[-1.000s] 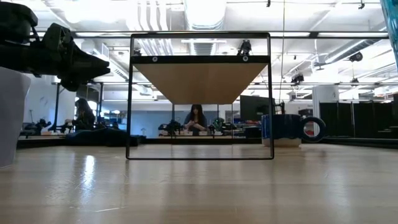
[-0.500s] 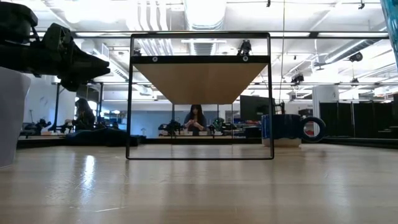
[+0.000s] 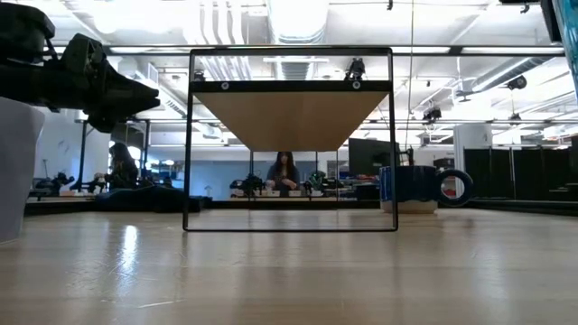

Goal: Stack small to large cups/mugs on shelf
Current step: Put the light blue cup on the shelf

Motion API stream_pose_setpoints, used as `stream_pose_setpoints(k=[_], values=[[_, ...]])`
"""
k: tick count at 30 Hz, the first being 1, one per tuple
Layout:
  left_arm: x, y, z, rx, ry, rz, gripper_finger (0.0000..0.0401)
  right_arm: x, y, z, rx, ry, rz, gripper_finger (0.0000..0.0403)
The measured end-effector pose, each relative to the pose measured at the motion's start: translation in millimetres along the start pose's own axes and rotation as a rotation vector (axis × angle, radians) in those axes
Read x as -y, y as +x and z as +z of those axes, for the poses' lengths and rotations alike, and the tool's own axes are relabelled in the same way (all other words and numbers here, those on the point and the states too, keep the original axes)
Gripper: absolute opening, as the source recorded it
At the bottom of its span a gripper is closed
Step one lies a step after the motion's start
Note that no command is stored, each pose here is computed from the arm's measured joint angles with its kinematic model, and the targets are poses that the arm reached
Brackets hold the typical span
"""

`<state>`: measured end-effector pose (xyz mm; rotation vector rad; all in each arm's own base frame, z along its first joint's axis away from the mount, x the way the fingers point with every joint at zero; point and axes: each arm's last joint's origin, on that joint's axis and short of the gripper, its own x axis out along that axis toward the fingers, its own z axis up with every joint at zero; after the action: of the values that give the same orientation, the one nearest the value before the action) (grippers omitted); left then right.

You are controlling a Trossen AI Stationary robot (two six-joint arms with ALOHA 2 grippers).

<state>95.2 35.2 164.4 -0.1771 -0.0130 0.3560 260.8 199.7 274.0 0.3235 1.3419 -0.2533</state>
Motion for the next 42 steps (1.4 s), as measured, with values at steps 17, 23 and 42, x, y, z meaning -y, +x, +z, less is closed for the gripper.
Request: stream_pose_setpoints(k=[17, 23, 42], values=[[0, 0, 0, 0.0, 0.0, 0.0, 0.013, 8, 16, -5, -0.027, 0.129, -0.054, 0.0212], [0, 0, 0, 0.0, 0.0, 0.0, 0.013, 5, 13, -3, -0.017, 0.091, -0.036, 0.0159], [0, 0, 0, 0.0, 0.0, 0.0, 0.013, 2, -13, 13, -0.001, -0.101, 0.04, 0.001]])
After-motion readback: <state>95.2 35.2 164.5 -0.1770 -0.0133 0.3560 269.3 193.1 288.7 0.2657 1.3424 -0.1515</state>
